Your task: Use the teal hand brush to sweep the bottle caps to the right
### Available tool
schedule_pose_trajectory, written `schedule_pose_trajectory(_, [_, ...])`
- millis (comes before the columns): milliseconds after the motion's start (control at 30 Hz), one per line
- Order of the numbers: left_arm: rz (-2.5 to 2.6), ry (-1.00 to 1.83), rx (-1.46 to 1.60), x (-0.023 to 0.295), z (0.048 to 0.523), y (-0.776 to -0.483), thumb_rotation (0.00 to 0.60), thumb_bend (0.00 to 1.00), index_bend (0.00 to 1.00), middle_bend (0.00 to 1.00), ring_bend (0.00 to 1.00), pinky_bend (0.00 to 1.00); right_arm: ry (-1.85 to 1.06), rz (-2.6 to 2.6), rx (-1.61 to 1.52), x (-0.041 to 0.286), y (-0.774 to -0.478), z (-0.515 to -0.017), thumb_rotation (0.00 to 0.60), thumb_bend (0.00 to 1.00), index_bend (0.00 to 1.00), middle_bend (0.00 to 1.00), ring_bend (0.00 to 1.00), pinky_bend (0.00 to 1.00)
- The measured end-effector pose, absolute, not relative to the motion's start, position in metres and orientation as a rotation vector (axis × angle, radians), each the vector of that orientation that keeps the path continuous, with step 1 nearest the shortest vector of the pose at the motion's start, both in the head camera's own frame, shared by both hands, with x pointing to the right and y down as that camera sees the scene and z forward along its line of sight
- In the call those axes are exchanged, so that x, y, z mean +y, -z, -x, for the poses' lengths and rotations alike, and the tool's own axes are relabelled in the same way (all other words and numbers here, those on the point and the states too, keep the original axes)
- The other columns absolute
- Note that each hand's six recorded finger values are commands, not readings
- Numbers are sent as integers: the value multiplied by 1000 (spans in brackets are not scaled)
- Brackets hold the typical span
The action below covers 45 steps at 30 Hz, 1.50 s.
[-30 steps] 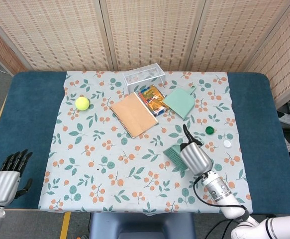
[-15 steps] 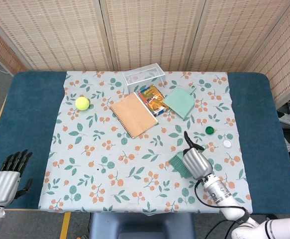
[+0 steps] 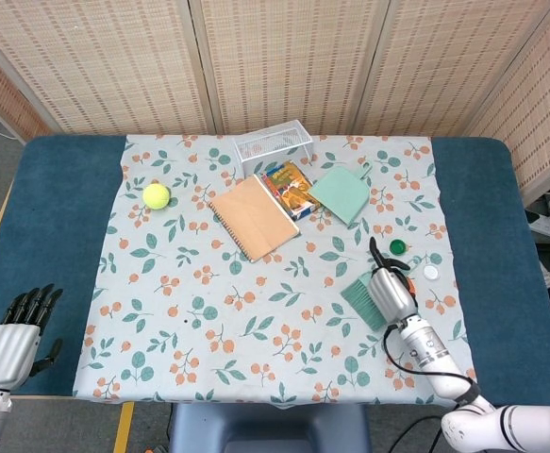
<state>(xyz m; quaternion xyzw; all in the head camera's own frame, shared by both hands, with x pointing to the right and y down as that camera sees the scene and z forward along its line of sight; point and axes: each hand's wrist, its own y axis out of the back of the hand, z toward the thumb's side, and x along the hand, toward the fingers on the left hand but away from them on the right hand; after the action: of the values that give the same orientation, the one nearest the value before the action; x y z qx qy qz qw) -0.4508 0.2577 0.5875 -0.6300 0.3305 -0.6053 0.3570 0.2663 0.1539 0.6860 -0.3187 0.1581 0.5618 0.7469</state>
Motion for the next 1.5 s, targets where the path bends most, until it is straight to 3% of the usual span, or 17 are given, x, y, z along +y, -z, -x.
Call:
schedule_pose_trajectory(500, [1623, 1578, 833, 259, 448, -593, 600, 408, 0, 0, 0, 97, -1284, 482, 433, 126, -699, -308, 600, 523, 949, 859, 569, 0])
schedule_pose_trajectory(967, [1611, 1578, 827, 261, 450, -592, 600, 407, 0, 0, 0, 97, -1370, 440, 409, 115, -684, -346, 600, 523, 949, 859, 584, 0])
schedule_pose_trajectory(1500, [1621, 1564, 844, 260, 448, -589, 600, 407, 0, 0, 0, 97, -1398, 1077, -169, 127, -639, -287, 600, 523, 950, 859, 603, 0])
